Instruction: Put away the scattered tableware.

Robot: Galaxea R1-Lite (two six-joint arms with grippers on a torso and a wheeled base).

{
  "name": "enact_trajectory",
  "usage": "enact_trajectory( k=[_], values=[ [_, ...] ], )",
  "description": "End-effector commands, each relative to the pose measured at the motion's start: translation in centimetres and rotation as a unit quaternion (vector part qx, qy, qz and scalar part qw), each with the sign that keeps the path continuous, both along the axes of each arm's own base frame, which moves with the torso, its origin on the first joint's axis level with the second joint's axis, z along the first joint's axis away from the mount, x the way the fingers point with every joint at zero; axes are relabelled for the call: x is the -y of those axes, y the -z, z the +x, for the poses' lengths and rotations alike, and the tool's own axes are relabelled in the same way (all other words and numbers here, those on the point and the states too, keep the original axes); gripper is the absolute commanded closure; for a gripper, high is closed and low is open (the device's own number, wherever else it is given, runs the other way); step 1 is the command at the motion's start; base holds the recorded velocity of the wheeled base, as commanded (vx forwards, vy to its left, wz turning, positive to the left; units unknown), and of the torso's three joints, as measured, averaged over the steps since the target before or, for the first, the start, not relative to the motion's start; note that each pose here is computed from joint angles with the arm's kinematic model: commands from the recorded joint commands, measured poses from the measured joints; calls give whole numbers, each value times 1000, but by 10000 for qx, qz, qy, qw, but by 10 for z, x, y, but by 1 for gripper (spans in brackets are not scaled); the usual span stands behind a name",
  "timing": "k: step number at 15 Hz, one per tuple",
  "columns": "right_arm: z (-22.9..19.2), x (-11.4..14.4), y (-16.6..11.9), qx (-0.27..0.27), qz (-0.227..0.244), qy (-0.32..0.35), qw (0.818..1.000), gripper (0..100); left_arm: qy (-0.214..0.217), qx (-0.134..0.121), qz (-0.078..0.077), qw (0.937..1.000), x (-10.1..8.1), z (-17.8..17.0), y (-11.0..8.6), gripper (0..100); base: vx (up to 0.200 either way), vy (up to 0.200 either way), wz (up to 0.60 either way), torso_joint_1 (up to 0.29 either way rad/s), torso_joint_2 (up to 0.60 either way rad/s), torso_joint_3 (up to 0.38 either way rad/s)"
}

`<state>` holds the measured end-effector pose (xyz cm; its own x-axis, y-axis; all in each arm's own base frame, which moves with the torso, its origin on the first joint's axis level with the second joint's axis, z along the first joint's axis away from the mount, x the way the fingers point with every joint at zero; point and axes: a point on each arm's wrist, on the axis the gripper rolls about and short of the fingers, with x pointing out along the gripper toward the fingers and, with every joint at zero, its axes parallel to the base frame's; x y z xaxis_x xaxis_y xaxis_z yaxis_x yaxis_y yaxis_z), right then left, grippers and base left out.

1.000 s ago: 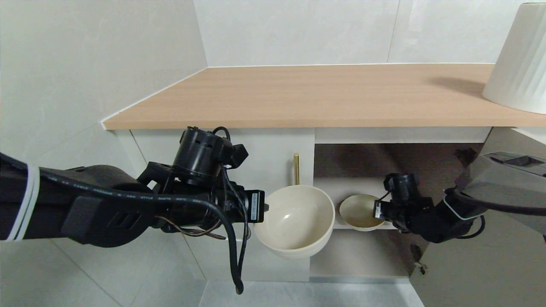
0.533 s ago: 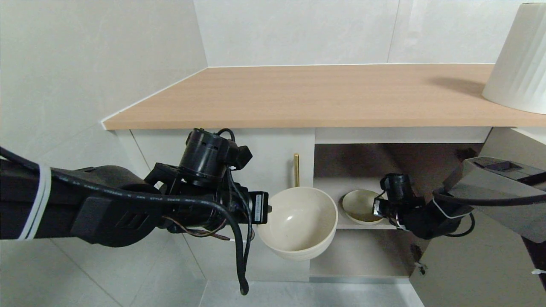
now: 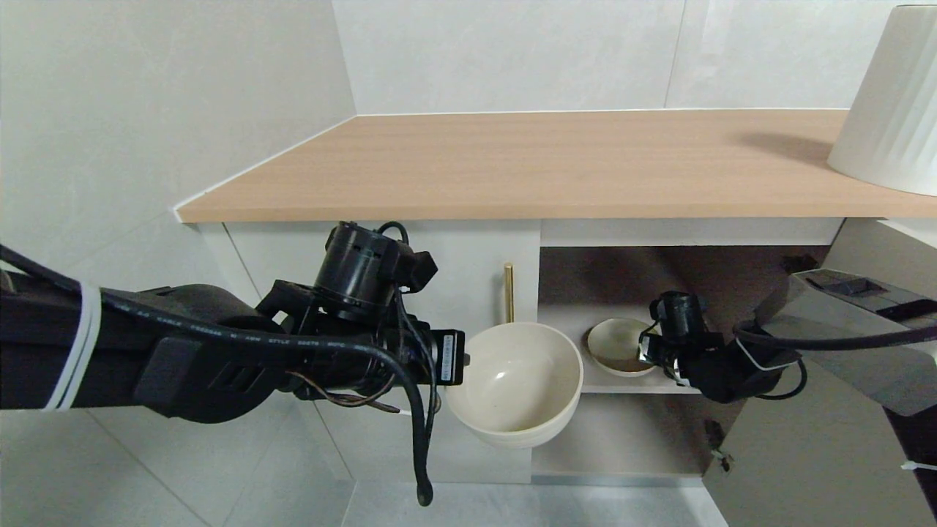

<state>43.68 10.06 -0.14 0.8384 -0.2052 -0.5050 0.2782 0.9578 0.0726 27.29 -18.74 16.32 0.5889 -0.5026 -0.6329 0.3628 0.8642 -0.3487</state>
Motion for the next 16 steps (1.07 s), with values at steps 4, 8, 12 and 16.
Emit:
enact_trajectory(
  k=[4, 8, 12, 16],
  values=[
    [4, 2, -2, 93, 24, 39, 9999, 0, -18, 7, 3, 10000, 1, 1, 1, 100, 0, 0, 0, 0, 0, 0],
    [-55, -15, -74, 200, 263, -595, 9977, 0, 2, -62, 338, 9994, 19, -3, 18, 100, 0, 0, 0, 0, 0, 0],
    [-132, -31, -149, -377, 746, -1967, 9769, 0, 191, -263, 807, 9962, 47, -12, 49, 100, 0, 0, 0, 0, 0, 0],
    [-197, -46, -184, -1137, 853, -3026, 9425, 0, 58, -249, 1325, 9908, 66, -13, 77, 100, 0, 0, 0, 0, 0, 0]
  ],
)
